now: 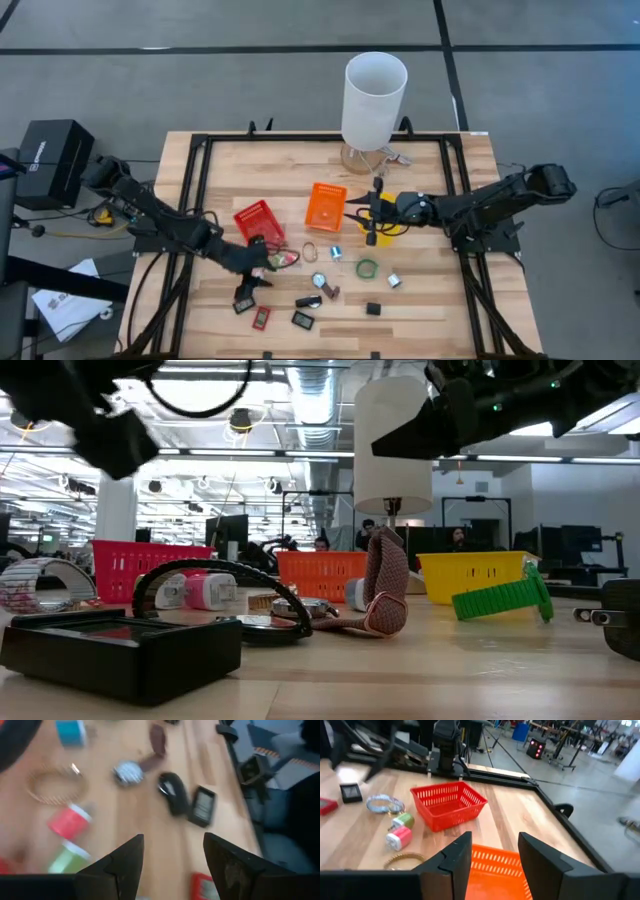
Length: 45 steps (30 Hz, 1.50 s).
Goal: Pick & Place Office items
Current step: Put the left black digital clock into the red bin
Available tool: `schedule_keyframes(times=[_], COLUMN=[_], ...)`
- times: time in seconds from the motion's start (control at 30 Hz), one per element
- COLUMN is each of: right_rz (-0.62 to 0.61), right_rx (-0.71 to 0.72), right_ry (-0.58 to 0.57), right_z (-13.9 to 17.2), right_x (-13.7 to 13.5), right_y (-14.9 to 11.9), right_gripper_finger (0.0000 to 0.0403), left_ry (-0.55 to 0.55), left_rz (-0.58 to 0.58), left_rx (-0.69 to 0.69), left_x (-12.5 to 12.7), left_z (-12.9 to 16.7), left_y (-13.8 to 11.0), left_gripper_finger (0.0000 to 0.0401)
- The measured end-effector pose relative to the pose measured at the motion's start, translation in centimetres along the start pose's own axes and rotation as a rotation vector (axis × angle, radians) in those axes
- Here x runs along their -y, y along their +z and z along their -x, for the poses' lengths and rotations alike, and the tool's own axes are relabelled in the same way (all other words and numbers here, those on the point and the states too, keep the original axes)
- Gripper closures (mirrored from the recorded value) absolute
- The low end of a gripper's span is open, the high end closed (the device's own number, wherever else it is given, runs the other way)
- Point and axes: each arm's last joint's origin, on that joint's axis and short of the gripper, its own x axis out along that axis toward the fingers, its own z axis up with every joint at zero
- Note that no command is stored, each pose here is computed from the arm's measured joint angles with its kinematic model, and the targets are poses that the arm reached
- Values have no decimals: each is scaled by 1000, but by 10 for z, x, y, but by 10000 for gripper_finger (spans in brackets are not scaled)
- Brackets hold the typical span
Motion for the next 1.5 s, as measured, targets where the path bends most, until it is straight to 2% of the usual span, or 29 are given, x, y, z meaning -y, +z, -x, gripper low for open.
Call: schedule_keyframes(times=[0.07, 0.2, 0.33, 0.47, 0.73, 0.83, 0.97, 1.2, 1.5], right_rz=[41, 45, 43, 40, 35, 34, 34, 34, 35], right_rx=[1, 8, 17, 12, 6, 6, 6, 6, 4], right_ry=[3, 2, -6, -18, -37, -37, -37, -37, -36], right_z=[-1, -1, 0, -1, -3, -3, -3, -3, -3], right_x=[-1, -1, 2, 5, 11, 11, 11, 11, 11], right_y=[1, 3, 4, 4, 2, 2, 2, 2, 2], right_gripper_finger=[249, 249, 249, 247, 248, 248, 248, 248, 250], left_ry=[-45, -73, -1, 20, 75, 106, 169, 154, 127], left_rz=[102, 314, 437, 497, 490, 420, 385, 389, 395], left_rx=[-52, -220, -358, -374, -404, -438, -450, -434, -419], left_x=[6, 15, 18, 23, 25, 24, 21, 24, 28], left_z=[1, 4, 10, 12, 2, -7, -19, -29, -34], left_y=[-6, -23, -41, -47, -57, -64, -72, -74, -75], left_gripper_finger=[199, 199, 204, 200, 153, 145, 148, 163, 157])
